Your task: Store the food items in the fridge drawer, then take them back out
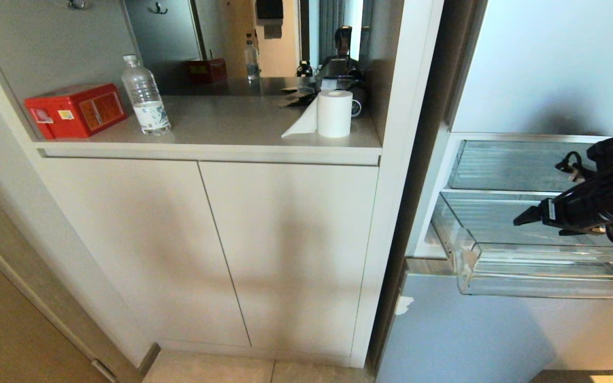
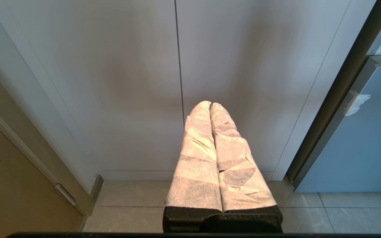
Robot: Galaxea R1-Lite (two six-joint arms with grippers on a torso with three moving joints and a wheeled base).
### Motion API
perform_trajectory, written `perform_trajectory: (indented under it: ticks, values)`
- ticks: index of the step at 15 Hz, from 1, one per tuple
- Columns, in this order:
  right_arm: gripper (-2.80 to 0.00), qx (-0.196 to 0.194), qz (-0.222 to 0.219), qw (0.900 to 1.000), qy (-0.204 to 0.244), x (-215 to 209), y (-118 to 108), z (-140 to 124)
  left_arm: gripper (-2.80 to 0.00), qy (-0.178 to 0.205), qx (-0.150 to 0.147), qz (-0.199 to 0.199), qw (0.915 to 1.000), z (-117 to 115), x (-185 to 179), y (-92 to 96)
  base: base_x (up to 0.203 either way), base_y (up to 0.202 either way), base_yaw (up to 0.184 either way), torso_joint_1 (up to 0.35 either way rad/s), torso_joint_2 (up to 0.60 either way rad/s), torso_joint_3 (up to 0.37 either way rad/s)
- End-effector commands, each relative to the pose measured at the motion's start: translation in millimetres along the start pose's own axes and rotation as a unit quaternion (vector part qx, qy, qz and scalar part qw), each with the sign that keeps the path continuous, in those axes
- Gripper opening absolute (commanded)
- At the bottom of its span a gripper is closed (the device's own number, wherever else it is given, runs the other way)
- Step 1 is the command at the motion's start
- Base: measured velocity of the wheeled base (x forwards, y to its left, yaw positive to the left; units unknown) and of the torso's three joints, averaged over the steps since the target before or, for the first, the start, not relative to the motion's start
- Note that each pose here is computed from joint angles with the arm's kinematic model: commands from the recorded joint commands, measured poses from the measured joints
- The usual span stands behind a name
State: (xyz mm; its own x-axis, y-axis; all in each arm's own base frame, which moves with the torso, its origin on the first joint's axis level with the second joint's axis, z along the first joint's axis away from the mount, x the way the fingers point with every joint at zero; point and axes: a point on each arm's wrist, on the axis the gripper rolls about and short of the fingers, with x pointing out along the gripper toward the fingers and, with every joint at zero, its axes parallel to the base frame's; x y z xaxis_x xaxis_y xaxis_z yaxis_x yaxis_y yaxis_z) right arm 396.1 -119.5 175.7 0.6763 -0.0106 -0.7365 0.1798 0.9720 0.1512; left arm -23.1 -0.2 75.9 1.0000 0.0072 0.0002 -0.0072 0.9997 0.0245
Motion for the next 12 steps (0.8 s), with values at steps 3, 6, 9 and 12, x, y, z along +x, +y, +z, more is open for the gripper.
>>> perform_trajectory:
  ticks: [3, 6, 9, 12]
  values:
    - [0.0, 0.001, -0.003, 1.0, 0.024, -14, -5, -18, -2.8, 0.001, 0.0, 0.0, 1.0, 0, 0, 0.0, 0.0, 0.0, 0.0, 0.0, 0.0, 0.0]
    - [0.0, 0.001, -0.003, 0.999, 0.041, -25, -6, -34, -2.8, 0.001, 0.0, 0.0, 1.0, 0, 0, 0.0, 0.0, 0.0, 0.0, 0.0, 0.0, 0.0]
    - [0.0, 0.007, 0.002, 0.999, 0.037, -40, -8, -39, -2.8, 0.001, 0.0, 0.0, 1.0, 0, 0, 0.0, 0.0, 0.0, 0.0, 0.0, 0.0, 0.0]
    - [0.0, 0.01, 0.006, 0.999, 0.039, -45, -7, -43, -2.8, 0.001, 0.0, 0.0, 1.0, 0, 0, 0.0, 0.0, 0.0, 0.0, 0.0, 0.0, 0.0]
